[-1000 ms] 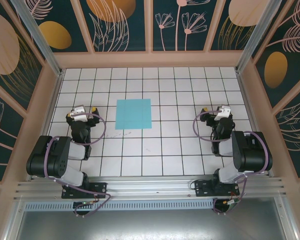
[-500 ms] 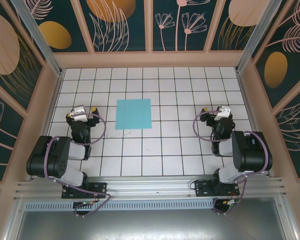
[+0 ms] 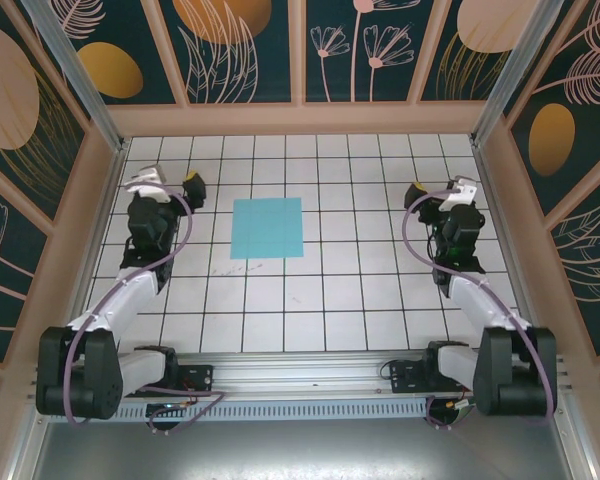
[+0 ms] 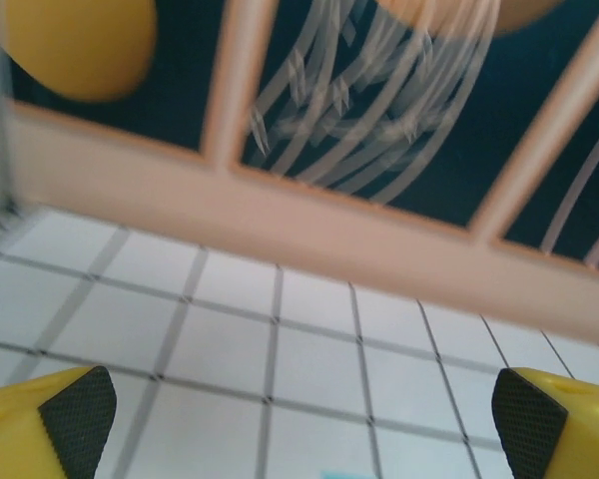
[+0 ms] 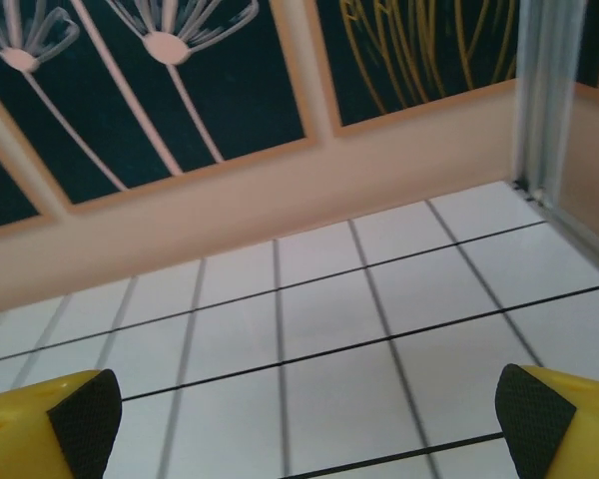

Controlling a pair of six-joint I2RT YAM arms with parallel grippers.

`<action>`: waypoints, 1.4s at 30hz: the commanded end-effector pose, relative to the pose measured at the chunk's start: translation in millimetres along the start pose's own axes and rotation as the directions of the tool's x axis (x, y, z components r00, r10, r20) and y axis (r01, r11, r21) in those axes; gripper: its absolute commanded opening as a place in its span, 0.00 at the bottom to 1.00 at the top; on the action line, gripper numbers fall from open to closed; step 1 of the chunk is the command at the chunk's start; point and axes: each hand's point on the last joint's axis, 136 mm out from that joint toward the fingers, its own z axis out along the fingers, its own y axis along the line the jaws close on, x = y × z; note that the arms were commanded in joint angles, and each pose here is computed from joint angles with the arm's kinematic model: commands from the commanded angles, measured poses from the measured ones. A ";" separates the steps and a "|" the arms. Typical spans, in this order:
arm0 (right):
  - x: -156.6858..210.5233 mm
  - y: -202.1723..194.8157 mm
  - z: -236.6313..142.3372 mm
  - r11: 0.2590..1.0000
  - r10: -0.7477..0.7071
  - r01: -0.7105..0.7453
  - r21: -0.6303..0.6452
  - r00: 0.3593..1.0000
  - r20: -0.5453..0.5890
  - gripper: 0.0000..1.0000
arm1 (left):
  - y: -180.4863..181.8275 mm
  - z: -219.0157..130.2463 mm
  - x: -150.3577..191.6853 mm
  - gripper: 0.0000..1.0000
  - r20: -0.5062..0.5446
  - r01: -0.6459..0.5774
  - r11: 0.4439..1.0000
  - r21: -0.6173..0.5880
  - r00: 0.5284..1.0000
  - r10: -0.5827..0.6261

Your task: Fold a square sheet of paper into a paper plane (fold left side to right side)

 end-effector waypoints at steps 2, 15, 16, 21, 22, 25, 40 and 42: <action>24.0 26.5 -12.1 0.997 0.070 -0.075 -0.028 0.983 -0.170 0.99 | -47.8 11.0 73.2 0.96 -0.320 0.055 0.992 0.113 0.947 -0.015; 36.6 64.4 -17.6 0.997 0.029 -0.047 -0.068 0.969 -0.245 0.99 | -108.4 73.3 197.5 0.69 -0.630 -0.122 0.982 0.146 0.753 0.187; 37.9 65.1 -16.9 0.997 0.027 -0.044 -0.066 0.968 -0.249 0.99 | -111.0 75.9 205.0 0.67 -0.640 -0.141 0.979 0.150 0.740 0.205; 38.3 66.9 -13.9 0.998 0.013 -0.030 -0.063 0.967 -0.255 0.99 | -112.9 83.9 237.3 0.58 -0.692 -0.239 0.959 0.151 0.667 0.276; 38.9 66.3 -13.7 0.998 0.011 -0.027 -0.059 0.967 -0.256 0.99 | -113.1 84.8 241.9 0.56 -0.699 -0.252 0.956 0.150 0.657 0.283; 38.8 66.2 -13.5 0.998 0.009 -0.025 -0.057 0.967 -0.255 0.99 | -111.6 85.1 251.6 0.54 -0.711 -0.274 0.951 0.144 0.640 0.292; 36.6 68.9 -12.4 0.998 0.004 -0.021 -0.065 0.966 -0.258 0.99 | -143.2 64.3 301.5 0.44 -0.780 -0.173 0.964 0.202 0.566 0.265; 37.3 69.6 -11.6 0.997 0.009 -0.027 -0.066 0.965 -0.261 0.99 | -156.3 63.2 303.2 0.44 -0.785 -0.138 0.966 0.217 0.564 0.257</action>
